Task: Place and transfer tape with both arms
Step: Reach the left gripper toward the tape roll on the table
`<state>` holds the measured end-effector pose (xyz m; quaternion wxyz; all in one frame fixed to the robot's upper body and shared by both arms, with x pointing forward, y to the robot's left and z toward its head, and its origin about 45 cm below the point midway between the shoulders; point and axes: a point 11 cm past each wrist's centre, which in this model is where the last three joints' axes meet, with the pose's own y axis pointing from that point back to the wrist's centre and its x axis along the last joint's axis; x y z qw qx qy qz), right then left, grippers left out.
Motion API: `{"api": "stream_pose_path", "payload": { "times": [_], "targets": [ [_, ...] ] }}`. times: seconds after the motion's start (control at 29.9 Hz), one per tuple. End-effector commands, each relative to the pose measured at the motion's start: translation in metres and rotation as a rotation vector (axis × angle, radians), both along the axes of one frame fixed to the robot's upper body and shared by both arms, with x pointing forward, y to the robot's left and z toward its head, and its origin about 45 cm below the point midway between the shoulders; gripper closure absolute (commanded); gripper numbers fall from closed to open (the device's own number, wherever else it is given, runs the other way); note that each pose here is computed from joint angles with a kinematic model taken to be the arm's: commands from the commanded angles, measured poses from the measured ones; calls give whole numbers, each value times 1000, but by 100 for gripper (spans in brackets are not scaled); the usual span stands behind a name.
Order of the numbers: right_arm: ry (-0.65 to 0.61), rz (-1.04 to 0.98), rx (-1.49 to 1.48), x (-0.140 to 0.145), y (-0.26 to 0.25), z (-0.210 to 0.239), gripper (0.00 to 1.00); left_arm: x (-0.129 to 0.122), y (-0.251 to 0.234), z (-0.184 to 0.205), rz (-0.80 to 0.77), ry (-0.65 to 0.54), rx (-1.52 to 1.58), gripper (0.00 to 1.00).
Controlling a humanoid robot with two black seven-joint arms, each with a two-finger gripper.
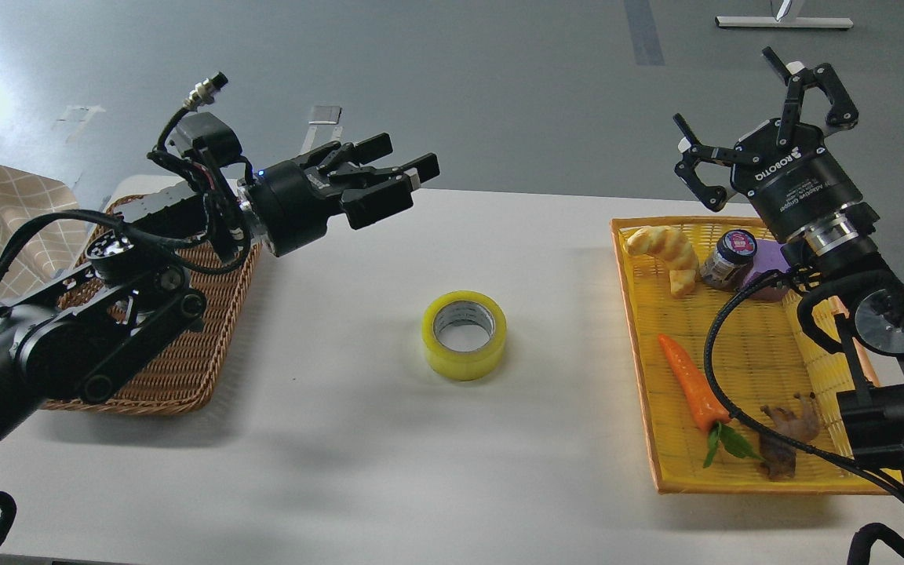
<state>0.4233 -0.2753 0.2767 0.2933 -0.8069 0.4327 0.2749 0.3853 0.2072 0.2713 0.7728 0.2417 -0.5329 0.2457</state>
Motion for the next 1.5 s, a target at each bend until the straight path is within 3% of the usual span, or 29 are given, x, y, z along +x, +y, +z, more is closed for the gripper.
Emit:
{"api": "stream_pose_path", "payload": {
  "times": [0.0, 0.43, 0.74, 1.27, 1.47],
  "targets": [
    [8, -2, -5, -1, -2, -3, 0, -2, -1, -18, 12, 10, 86, 0],
    [53, -26, -8, -4, -12, -20, 0, 3, -1, -75, 95, 102, 247, 0],
    [69, -38, -11, -8, -17, -27, 0, 1, -4, -97, 117, 52, 443, 0],
    [75, -38, -12, -9, -18, -29, 0, 10, -22, -84, 118, 20, 528, 0],
    [84, -40, -12, -11, -19, -33, 0, 3, -37, -92, 76, 64, 534, 0]
  ]
}}
